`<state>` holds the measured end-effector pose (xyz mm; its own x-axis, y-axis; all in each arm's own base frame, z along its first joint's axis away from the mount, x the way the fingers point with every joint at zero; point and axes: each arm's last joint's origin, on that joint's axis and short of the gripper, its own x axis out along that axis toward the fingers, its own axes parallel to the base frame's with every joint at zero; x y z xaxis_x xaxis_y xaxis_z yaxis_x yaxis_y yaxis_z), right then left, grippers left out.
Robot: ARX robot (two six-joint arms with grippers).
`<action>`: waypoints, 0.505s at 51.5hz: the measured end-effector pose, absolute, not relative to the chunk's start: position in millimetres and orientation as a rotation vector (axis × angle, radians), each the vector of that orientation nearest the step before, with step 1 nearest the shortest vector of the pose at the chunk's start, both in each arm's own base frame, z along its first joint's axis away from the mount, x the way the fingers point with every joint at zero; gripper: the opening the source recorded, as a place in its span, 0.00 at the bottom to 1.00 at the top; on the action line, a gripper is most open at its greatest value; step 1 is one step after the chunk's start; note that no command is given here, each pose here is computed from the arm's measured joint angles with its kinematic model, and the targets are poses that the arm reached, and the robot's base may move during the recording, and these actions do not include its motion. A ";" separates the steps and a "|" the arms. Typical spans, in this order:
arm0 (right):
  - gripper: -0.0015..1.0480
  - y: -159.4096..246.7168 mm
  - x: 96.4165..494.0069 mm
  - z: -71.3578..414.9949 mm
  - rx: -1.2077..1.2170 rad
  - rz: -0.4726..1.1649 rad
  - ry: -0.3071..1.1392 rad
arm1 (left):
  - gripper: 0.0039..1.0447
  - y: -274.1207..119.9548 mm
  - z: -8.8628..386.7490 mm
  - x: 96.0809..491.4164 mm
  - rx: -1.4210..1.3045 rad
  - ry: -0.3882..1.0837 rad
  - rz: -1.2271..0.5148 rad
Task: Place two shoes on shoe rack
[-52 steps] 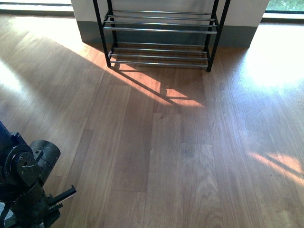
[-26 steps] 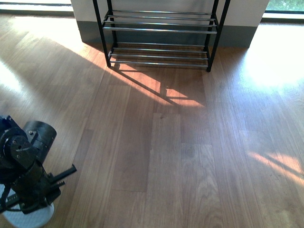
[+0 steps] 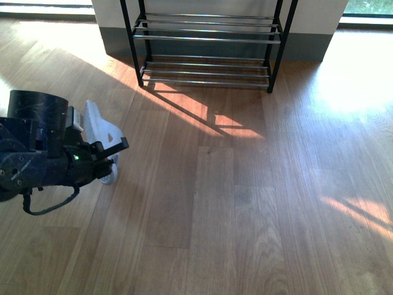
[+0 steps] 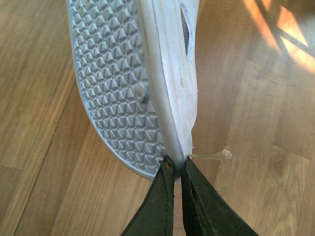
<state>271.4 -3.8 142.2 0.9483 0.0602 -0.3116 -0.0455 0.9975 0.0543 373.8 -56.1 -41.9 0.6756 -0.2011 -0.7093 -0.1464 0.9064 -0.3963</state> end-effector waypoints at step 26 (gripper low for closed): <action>0.02 -3.7 271.4 142.2 0.047 0.055 0.318 | 0.02 -76.3 -71.1 312.8 -0.770 0.800 0.111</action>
